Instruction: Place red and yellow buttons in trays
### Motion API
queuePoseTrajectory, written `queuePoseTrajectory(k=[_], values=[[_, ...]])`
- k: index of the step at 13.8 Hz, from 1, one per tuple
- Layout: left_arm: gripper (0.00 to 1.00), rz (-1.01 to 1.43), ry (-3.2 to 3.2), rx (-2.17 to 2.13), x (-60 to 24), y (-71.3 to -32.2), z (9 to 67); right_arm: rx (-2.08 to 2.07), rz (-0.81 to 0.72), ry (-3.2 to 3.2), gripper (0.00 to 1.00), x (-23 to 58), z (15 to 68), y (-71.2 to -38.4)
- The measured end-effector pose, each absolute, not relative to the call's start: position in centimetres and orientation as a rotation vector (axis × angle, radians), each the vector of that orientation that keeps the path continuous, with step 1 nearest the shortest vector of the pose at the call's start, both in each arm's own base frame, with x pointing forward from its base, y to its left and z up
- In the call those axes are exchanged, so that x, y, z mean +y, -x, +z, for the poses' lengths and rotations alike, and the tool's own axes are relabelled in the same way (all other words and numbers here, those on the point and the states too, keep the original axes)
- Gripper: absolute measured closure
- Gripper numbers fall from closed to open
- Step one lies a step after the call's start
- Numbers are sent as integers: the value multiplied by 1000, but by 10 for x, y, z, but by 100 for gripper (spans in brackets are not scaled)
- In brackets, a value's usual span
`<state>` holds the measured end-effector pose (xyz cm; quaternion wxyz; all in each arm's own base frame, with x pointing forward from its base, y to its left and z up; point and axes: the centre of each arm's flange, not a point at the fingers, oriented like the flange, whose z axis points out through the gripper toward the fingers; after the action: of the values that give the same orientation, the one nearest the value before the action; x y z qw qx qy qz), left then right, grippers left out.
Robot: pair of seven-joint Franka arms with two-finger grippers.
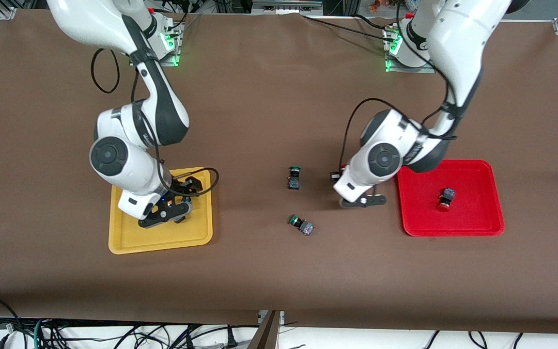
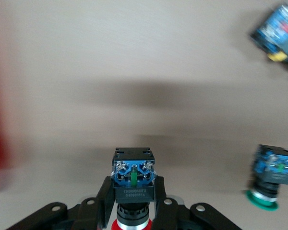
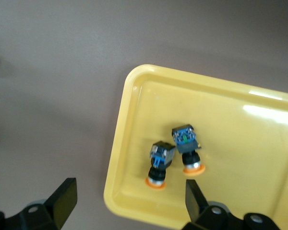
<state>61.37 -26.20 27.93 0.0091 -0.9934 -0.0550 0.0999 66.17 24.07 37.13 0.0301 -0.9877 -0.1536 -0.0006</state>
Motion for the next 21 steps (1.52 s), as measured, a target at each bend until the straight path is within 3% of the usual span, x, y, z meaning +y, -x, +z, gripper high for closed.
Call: queuePoseTrajectory(k=[4,9,11,13,16,21], values=[[63,300,3001,5,-131,-647,292,-335,125,3060,0,214,459,-631],[63,361,3062,222,-37,-658,234,-281,149,3088,0,164,566,-572],[48,355,3071,248,-36,-659,229,-276,154,3090,0,155,572,-558],[27,312,3075,264,-44,-664,247,-267,171,3095,0,150,568,-555],[0,165,3059,258,-47,-672,320,-250,182,3102,0,144,564,-557],[0,11,2985,169,-44,-630,560,-250,182,3117,0,134,563,-559]])
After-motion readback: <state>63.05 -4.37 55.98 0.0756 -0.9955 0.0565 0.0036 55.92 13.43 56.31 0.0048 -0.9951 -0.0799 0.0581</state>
